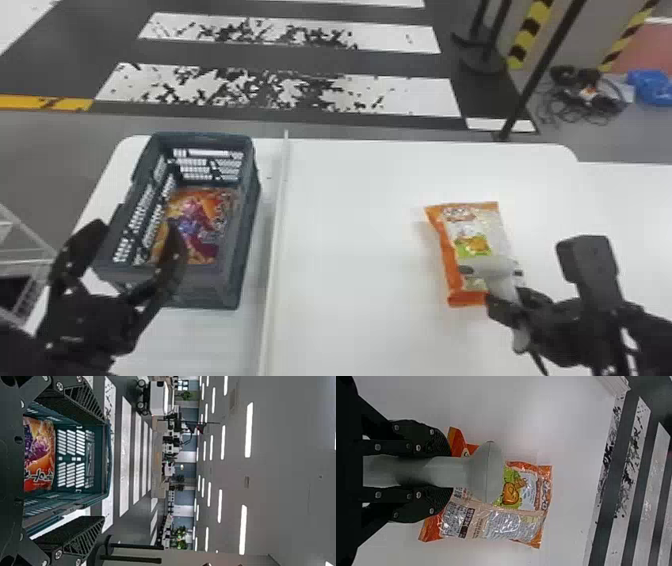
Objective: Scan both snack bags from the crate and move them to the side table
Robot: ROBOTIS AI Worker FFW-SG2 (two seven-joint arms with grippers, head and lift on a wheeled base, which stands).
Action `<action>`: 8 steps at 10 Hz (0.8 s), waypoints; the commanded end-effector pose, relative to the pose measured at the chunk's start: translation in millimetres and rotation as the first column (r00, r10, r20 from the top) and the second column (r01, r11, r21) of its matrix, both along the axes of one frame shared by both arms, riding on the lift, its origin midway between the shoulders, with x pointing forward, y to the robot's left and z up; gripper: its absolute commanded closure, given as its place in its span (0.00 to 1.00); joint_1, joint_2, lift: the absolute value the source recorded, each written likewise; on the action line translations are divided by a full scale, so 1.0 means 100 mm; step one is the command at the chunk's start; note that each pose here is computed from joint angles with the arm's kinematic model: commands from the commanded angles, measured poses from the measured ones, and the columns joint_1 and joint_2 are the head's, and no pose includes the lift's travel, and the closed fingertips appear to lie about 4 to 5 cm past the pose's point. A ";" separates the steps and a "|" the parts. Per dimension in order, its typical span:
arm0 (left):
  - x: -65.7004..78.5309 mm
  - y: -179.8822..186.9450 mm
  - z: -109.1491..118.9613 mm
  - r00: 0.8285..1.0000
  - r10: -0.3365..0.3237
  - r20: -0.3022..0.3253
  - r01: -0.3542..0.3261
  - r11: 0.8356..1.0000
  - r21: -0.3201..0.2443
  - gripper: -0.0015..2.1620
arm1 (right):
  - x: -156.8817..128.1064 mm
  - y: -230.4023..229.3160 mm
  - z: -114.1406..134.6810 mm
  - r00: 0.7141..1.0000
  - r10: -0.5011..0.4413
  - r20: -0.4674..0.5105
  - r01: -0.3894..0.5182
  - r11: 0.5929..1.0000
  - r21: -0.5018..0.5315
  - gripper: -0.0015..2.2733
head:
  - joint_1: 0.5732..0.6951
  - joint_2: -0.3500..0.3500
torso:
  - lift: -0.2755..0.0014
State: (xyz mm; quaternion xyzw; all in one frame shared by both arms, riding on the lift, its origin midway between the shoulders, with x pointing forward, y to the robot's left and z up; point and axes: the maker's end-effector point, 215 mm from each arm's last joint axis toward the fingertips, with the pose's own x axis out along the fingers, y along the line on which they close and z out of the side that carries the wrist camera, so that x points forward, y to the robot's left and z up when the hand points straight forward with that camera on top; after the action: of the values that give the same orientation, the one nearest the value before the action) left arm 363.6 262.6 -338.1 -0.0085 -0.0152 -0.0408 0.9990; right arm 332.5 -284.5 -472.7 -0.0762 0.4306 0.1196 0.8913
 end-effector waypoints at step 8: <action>-0.01 0.00 0.01 1.000 0.000 0.003 0.000 1.000 0.000 0.07 | 0.22 -0.76 0.09 0.986 -0.161 0.048 0.162 0.987 -0.018 0.99 | 1.00 0.35 | 0.72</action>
State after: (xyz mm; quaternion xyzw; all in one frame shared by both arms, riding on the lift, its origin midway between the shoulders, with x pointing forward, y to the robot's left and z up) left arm 363.0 262.6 -337.2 -0.0083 -0.0169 -0.0408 0.9990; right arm 351.7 -348.0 -463.6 -0.0614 0.4172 0.0514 0.9053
